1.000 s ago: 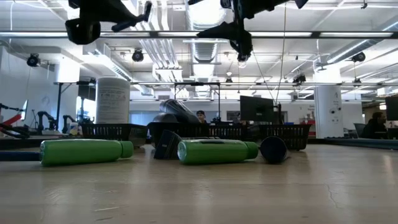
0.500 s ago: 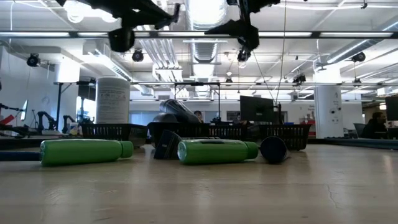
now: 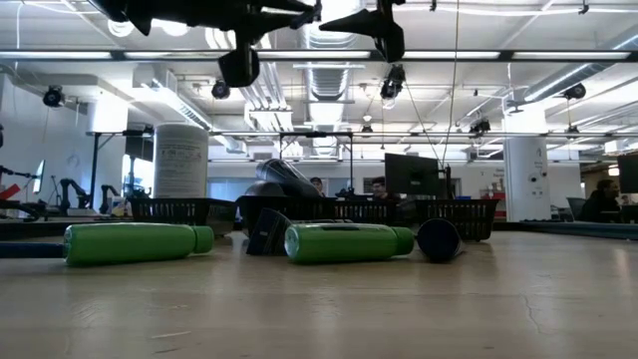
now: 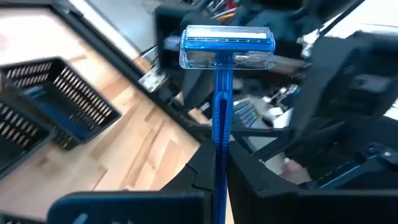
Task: Pick & Place Travel size toiletries
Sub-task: Put the left razor into the right bin
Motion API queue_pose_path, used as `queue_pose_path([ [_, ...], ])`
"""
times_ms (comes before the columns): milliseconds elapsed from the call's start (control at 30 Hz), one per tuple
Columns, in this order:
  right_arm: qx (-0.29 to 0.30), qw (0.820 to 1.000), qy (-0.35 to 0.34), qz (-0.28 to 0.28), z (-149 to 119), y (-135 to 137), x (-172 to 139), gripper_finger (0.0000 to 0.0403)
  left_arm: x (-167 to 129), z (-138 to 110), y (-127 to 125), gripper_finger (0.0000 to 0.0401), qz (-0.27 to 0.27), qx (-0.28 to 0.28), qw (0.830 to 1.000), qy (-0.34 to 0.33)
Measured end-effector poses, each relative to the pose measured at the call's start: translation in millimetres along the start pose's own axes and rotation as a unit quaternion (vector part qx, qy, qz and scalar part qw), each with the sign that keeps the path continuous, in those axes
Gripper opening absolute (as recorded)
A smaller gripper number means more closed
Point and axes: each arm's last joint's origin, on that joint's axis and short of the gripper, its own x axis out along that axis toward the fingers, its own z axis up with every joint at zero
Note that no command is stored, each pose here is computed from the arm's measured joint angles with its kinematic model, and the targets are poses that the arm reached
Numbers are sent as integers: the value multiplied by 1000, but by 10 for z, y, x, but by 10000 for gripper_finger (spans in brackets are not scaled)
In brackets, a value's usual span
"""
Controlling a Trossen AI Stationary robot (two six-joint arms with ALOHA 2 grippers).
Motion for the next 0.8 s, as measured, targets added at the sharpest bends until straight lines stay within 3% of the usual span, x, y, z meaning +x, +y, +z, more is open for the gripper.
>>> queue_pose_path([
  [800,4,1000,0,2,54,-80,42,164,2,31,-39,19,-31,13,999,-2],
])
